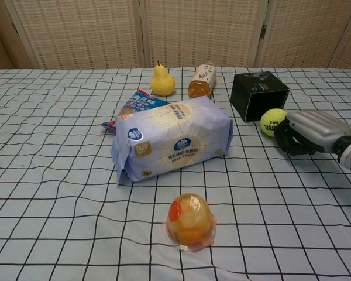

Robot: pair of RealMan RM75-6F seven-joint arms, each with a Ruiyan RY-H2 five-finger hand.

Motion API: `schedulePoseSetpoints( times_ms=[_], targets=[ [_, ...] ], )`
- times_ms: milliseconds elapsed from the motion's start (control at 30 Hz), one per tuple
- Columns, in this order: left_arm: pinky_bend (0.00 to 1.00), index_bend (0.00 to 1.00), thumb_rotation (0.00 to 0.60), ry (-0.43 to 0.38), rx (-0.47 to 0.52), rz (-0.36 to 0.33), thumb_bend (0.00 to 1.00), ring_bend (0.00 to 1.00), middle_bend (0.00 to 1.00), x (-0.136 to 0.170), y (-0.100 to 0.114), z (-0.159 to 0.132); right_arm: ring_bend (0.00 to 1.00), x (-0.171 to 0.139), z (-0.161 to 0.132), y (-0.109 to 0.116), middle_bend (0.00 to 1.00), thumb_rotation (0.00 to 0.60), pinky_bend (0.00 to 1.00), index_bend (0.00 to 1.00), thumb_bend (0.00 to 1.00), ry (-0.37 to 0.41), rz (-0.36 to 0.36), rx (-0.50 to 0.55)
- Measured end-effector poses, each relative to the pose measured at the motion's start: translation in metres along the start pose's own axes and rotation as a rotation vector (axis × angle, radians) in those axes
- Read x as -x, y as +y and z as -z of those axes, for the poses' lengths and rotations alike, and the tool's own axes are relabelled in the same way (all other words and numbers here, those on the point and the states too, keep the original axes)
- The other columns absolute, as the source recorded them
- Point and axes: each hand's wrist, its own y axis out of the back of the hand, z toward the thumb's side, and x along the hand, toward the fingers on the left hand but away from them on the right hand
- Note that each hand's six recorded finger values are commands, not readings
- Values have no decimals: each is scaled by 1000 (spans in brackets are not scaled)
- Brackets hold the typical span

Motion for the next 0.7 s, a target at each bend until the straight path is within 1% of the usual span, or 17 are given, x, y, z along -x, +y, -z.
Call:
schedulePoseSetpoints(
  times_ms=[100, 233, 300, 367, 467, 533, 567, 633, 700],
  targets=[
    [219, 176, 600, 0, -1, 2, 474, 69, 131, 0, 0, 0, 815, 3, 2, 1, 880, 600, 1000, 941, 810, -4, 5, -12],
    [219, 176, 600, -2, -3, 4, 473, 69, 131, 0, -1, -1, 777, 6, 4, 4, 880, 600, 1000, 883, 809, -6, 11, 3],
    [219, 176, 600, -3, -3, 6, 473, 69, 131, 0, -1, -1, 760, 7, 5, 4, 876, 600, 1000, 854, 787, -6, 12, 11],
    [219, 176, 600, -3, -4, 8, 473, 69, 131, 0, -2, -1, 736, 8, 5, 5, 854, 600, 999, 821, 716, -4, 10, 21],
    [219, 176, 600, -2, -5, 9, 473, 69, 131, 0, -2, -1, 693, 9, 5, 5, 802, 600, 986, 760, 577, 4, 6, 35],
    [219, 176, 600, -1, -5, 8, 473, 69, 131, -1, -2, -1, 646, 9, 5, 4, 743, 600, 957, 691, 457, 11, 4, 45],
    [219, 176, 600, -1, -4, 8, 474, 69, 131, 0, -2, -1, 629, 9, 5, 4, 721, 600, 947, 669, 423, 14, 2, 49],
    [219, 175, 600, -2, -5, 9, 474, 69, 131, -1, -2, -1, 578, 8, 4, 3, 657, 600, 907, 597, 350, 22, -3, 56],
    [219, 176, 600, -2, -5, 10, 473, 69, 131, -1, -2, -1, 504, 8, 3, 3, 578, 600, 834, 516, 307, 29, -5, 64]
  ],
)
